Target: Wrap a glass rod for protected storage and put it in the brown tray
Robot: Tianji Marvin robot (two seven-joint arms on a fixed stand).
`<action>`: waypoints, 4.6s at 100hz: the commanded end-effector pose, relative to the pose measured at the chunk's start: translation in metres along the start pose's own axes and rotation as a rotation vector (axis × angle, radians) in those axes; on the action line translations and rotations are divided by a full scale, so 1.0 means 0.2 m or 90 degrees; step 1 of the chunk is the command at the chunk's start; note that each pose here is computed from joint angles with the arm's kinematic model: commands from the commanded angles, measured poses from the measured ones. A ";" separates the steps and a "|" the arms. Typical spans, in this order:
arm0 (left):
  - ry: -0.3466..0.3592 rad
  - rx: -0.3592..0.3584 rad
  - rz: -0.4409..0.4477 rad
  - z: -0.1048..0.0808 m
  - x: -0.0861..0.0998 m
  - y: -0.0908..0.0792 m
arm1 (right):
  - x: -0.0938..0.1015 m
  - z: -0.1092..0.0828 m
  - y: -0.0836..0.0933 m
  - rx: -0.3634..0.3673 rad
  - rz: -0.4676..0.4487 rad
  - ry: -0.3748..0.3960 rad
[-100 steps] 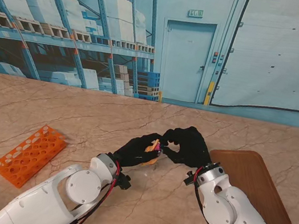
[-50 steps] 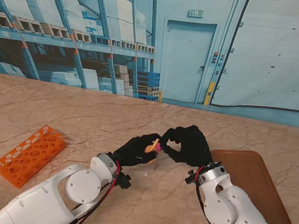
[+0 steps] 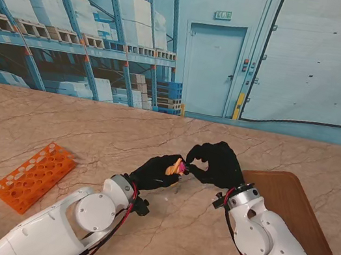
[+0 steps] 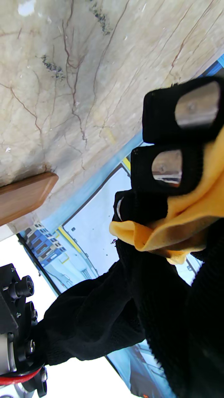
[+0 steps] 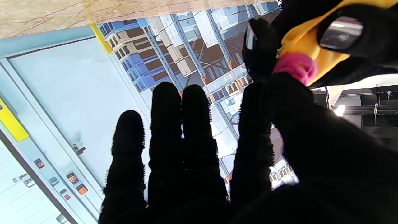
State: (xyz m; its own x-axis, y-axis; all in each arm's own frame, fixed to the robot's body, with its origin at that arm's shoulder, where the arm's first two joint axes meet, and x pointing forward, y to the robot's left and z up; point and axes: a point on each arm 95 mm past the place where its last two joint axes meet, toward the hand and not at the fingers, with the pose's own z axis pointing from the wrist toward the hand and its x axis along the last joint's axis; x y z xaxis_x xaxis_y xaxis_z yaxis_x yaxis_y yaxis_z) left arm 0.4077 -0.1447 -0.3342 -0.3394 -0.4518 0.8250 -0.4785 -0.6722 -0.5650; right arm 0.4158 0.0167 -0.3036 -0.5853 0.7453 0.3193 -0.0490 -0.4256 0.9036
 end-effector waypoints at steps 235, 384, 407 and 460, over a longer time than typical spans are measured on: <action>0.020 0.050 0.020 -0.02 0.03 -0.07 | 0.06 -0.19 -0.01 -0.079 0.126 -0.164; 0.032 0.128 -0.042 0.03 0.12 -0.09 | 0.22 0.06 -0.27 0.191 0.460 -0.176; 0.030 0.126 -0.049 0.04 0.13 -0.07 | 0.27 0.11 -0.29 0.175 0.499 -0.179; 0.046 0.091 -0.051 0.03 0.12 -0.05 | 0.34 0.16 -0.30 0.173 0.598 -0.217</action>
State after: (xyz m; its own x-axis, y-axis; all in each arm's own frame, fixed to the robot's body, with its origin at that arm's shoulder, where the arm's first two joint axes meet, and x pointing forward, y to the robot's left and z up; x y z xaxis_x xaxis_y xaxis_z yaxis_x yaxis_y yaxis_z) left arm 0.4160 -0.1384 -0.3103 -0.3501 -0.3839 0.8544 -0.3568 -0.7887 -0.5006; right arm 0.4140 0.0815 -0.3386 -0.0059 0.3472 0.9378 0.4681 -0.8277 0.3094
